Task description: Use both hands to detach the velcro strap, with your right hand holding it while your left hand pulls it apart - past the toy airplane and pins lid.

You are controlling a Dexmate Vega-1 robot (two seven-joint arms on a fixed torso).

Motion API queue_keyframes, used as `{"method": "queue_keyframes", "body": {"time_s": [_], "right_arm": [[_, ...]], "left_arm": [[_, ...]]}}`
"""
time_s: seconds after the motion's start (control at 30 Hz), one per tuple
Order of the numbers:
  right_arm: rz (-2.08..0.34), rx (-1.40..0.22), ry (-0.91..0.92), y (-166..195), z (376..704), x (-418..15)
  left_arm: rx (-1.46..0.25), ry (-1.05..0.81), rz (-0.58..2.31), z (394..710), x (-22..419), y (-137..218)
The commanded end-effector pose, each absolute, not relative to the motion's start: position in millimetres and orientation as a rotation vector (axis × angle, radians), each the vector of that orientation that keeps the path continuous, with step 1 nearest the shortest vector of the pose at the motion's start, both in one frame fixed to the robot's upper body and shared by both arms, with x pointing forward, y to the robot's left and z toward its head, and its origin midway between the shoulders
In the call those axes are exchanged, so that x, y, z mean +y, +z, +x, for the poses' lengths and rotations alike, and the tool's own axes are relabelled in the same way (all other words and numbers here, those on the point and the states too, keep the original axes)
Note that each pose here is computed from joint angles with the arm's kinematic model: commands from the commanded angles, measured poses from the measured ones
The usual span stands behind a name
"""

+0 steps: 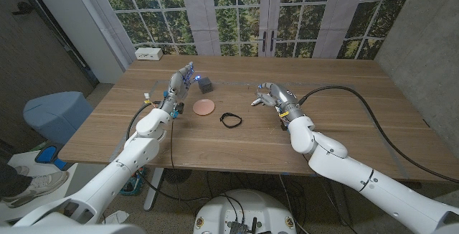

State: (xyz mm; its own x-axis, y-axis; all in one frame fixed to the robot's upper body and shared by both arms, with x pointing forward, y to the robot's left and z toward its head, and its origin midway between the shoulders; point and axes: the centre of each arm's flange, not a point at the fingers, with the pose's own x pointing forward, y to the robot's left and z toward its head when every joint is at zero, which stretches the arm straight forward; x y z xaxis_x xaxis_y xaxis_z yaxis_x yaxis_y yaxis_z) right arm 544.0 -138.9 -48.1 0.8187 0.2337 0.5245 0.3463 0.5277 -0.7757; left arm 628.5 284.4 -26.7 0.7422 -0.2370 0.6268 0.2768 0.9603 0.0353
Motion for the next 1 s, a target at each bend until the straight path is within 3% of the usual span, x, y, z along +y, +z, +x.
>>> {"method": "queue_keyframes", "body": {"time_s": [0.03,1.0], "right_arm": [[-1.095,-0.639,-0.041,-52.6,544.4,-125.9],[-1.201,-0.665,-0.023,-68.8,540.7,-102.8]], "left_arm": [[-0.681,-0.278,-0.061,626.0,285.6,-27.7],[-0.679,-0.278,-0.062,617.1,283.6,-33.0]]}}
